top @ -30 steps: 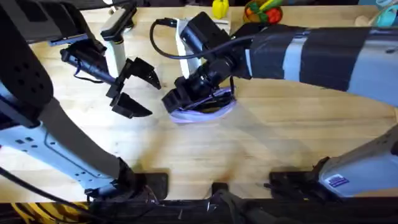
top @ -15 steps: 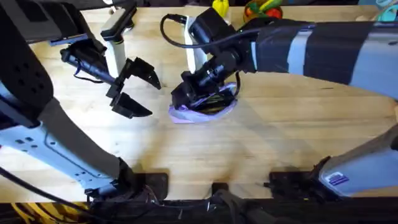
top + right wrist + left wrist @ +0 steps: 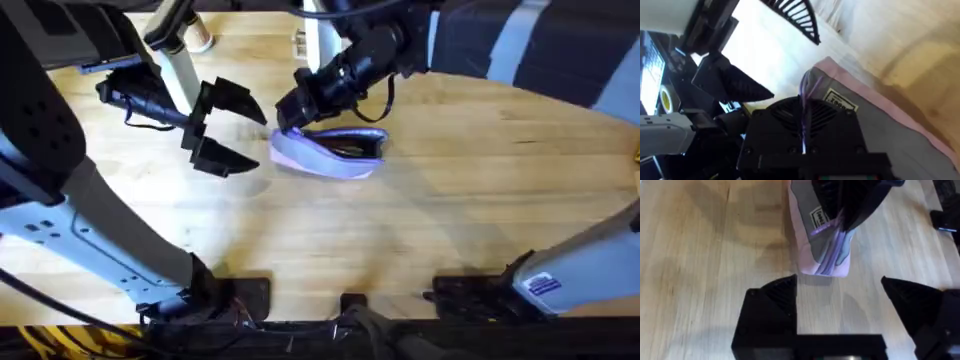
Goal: Unzip the bag, pick up the pens from the table one at a time and place them inside, then zip the bag closed.
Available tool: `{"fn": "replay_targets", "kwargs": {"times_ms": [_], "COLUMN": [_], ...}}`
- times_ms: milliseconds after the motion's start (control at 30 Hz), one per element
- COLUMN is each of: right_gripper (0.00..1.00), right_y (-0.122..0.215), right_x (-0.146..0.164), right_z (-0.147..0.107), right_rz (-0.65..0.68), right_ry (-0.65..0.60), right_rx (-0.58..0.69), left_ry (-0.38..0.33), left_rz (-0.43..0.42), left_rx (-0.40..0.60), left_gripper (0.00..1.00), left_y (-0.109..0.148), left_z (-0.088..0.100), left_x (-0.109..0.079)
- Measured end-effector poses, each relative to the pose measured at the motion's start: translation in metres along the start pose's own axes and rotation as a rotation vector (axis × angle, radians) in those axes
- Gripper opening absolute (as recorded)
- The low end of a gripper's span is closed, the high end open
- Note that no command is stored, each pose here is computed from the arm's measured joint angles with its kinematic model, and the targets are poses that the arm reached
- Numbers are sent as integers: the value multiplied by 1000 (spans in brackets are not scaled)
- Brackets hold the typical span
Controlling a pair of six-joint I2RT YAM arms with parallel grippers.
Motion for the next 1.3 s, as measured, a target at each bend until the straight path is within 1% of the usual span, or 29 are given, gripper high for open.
{"fn": "replay_targets", "kwargs": {"times_ms": [67, 133, 267, 333, 533, 633, 733, 767, 833, 867, 900, 967, 1000, 1033, 1100, 1300], "right_gripper": [30, 30, 30, 30, 30, 30, 30, 30, 30, 30, 30, 30, 30, 31, 30, 30], "right_y": [3, 3, 3, 3, 3, 3, 3, 3, 3, 3, 3, 4, 4, 5, 6, 18], "right_x": [-4, -4, -4, -4, -4, -4, -4, -4, -4, -4, -5, -7, -8, -9, -11, -20], "right_z": [2, 3, 3, 3, 3, 3, 3, 3, 3, 3, 3, 4, 4, 5, 5, 6], "right_rz": [-6, -7, -8, -8, -8, -8, -8, -8, -8, -8, -10, -20, -24, -26, -28, -9], "right_ry": [-4, -6, -7, -6, -7, -7, -7, -7, -6, -6, -5, -4, -6, -7, -14, -65], "right_rx": [-10, -12, -11, -11, -11, -11, -11, -11, -11, -11, -13, -19, -20, -21, -24, -23], "left_ry": [-2, -9, -55, -77, -120, -139, -148, -143, -126, -122, -102, -66, -58, -49, -27, -7], "left_rz": [5, 7, 6, -5, -68, -85, -73, -67, -52, -44, -41, -39, -36, -36, -36, -45], "left_rx": [-31, -54, -70, -75, -63, -58, -54, -53, -53, -52, -49, -48, -51, -51, -53, -90], "left_gripper": [992, 971, 971, 994, 993, 996, 945, 914, 739, 613, 442, 155, 75, 55, 51, 45], "left_y": [-1, -3, -12, -18, -40, -47, -50, -50, -50, -50, -51, -51, -52, -53, -53, -55], "left_z": [5, 9, 16, 21, 33, 37, 38, 38, 38, 38, 38, 37, 37, 38, 38, 44], "left_x": [1, 2, 5, 5, -1, -2, 2, 4, 8, 10, 11, 12, 13, 13, 13, 12]}}
Point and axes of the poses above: each hand's point on the last joint's axis, 136 mm out from that joint toward the fingers, its own y axis back along the fingers, its own x axis along the line the jaws close on, z = x × y, the point moved 5 cm from there along y, back along the fingers, and after that the axes turned 14 degrees about y, right-handed, at the moved point
